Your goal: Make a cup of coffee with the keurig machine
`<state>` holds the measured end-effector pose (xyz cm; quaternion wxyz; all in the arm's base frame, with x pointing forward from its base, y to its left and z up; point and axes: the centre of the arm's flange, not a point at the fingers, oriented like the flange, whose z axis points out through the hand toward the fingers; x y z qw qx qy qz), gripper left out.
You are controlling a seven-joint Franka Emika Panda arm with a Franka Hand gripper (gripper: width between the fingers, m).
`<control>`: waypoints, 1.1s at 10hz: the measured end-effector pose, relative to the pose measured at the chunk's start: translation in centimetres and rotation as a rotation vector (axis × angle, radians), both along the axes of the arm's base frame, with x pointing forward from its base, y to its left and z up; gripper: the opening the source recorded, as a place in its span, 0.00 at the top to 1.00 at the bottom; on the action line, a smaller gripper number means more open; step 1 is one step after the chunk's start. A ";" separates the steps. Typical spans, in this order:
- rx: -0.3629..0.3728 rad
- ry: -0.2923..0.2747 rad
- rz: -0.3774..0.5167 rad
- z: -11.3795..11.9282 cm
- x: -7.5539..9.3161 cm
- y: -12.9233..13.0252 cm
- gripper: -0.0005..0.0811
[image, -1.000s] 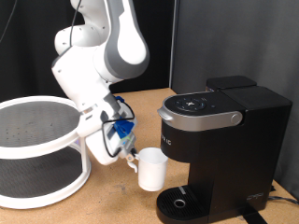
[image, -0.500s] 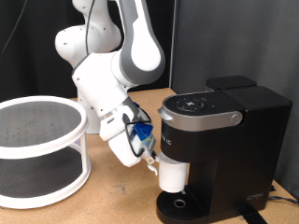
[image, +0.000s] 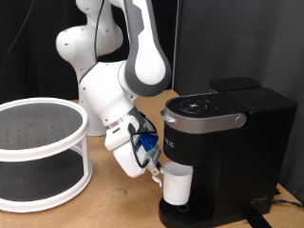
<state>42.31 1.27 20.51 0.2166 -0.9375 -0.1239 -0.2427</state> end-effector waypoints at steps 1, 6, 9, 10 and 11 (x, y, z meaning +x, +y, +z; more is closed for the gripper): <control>-0.004 -0.003 -0.010 -0.4 0.3 0.0 0.92; -0.013 -0.005 -0.023 -1.2 2.0 0.1 0.92; 0.002 0.008 -0.045 -1.4 2.2 -0.2 0.75; 0.014 0.019 -0.066 -1.3 2.2 -0.5 0.50; 0.023 0.022 -0.092 -1.0 2.2 -1.1 0.50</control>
